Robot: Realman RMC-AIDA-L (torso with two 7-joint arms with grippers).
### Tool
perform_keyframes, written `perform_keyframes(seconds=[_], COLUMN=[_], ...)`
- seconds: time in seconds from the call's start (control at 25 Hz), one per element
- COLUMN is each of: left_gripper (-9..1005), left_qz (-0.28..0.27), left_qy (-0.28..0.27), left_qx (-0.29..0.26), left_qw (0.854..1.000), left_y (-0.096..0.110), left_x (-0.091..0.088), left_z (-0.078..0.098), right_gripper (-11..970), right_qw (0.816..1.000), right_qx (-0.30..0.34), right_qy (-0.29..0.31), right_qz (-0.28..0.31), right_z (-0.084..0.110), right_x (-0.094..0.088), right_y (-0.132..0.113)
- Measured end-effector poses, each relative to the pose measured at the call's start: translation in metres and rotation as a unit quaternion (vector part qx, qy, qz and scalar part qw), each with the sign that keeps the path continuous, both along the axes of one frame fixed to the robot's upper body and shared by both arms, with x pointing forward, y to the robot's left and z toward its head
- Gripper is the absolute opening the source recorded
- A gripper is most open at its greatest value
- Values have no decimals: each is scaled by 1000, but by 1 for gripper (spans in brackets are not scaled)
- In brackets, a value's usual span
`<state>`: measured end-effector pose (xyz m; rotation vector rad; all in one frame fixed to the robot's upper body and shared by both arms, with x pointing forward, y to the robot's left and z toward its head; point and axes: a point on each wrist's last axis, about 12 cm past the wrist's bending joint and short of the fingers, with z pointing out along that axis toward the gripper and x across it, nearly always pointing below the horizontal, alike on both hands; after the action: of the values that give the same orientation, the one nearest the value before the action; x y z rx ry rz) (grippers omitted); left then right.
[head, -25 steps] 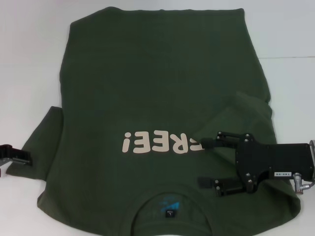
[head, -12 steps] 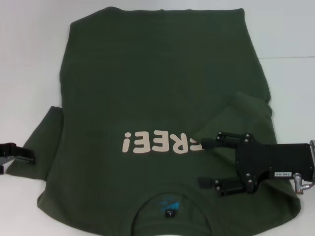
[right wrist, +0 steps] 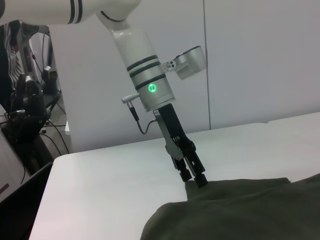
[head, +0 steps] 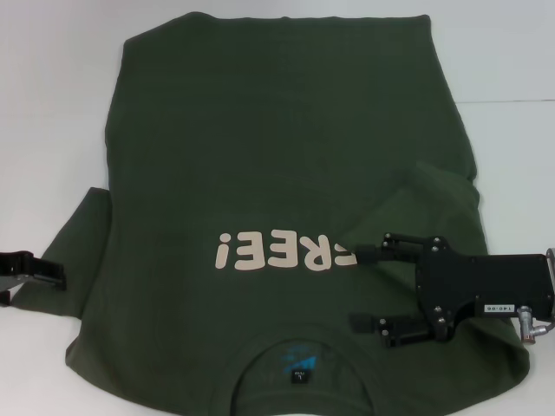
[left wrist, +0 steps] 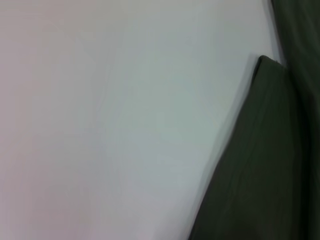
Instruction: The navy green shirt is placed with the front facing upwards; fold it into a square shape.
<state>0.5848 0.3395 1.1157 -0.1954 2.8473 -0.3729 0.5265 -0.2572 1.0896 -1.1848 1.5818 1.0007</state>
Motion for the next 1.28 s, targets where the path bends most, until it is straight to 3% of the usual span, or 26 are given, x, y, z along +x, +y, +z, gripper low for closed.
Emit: perform_keyframes(seconds=[1.28], left_gripper=[905], left_qz=[-1], left_qy=[0], left_qx=[2], left_qw=[1000], left_y=[-1], left_x=[0], left_z=[-2], right_gripper=[943], right_qw=[1000], right_qx=[1], right_qy=[3], right_qz=[0], right_z=[0], right_x=[0], right_y=[0])
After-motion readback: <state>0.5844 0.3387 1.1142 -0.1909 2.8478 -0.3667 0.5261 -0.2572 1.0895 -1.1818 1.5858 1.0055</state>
